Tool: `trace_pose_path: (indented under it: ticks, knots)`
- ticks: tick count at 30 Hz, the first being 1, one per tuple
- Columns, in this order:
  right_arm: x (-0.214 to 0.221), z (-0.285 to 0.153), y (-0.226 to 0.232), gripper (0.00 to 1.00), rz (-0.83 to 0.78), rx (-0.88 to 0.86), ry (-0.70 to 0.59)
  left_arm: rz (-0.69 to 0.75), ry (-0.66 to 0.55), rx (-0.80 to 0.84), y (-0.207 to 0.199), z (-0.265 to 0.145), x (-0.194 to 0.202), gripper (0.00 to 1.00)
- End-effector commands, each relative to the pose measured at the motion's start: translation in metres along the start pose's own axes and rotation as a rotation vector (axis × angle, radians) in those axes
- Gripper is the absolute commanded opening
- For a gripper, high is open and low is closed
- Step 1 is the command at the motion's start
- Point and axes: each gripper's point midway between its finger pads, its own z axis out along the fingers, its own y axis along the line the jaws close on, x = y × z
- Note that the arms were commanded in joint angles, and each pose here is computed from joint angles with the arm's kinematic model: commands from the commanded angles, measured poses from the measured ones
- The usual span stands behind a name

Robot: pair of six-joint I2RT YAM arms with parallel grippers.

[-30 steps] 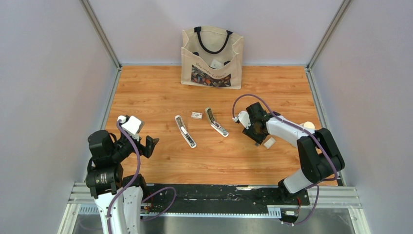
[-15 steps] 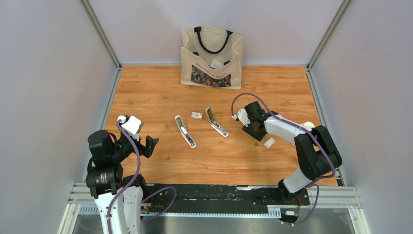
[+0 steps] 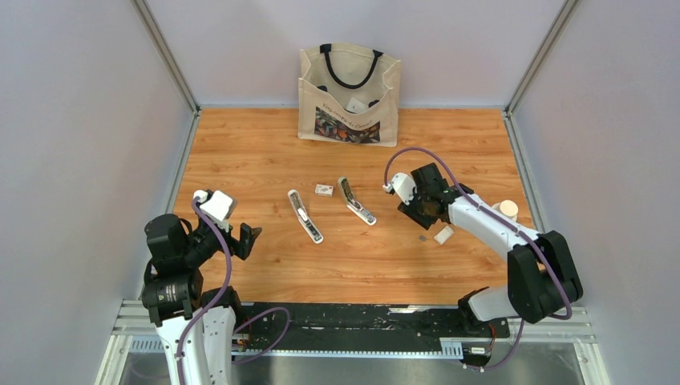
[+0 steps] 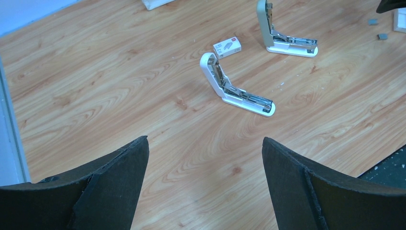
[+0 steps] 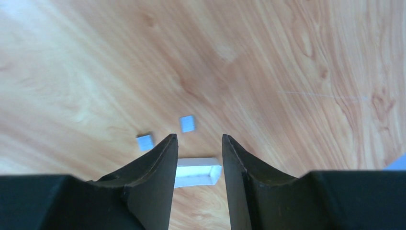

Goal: Load the staples into the stapler

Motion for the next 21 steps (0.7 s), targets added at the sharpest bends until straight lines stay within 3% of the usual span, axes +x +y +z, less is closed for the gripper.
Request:
trace_pose_path:
  ticks: [1, 7, 21]
  knots:
    - [-0.008, -0.014, 0.031, 0.43, -0.056, -0.177, -0.072, 0.011, -0.02, -0.005, 0.002, 0.001, -0.004, 0.96]
    - [0.011, -0.009, 0.052, 0.42, -0.078, -0.282, 0.002, 0.011, -0.02, -0.006, 0.002, 0.0, -0.004, 0.96]
    - [0.018, 0.016, 0.054, 0.42, -0.103, -0.307, 0.073, 0.013, -0.026, -0.015, 0.001, -0.001, -0.003, 0.96]
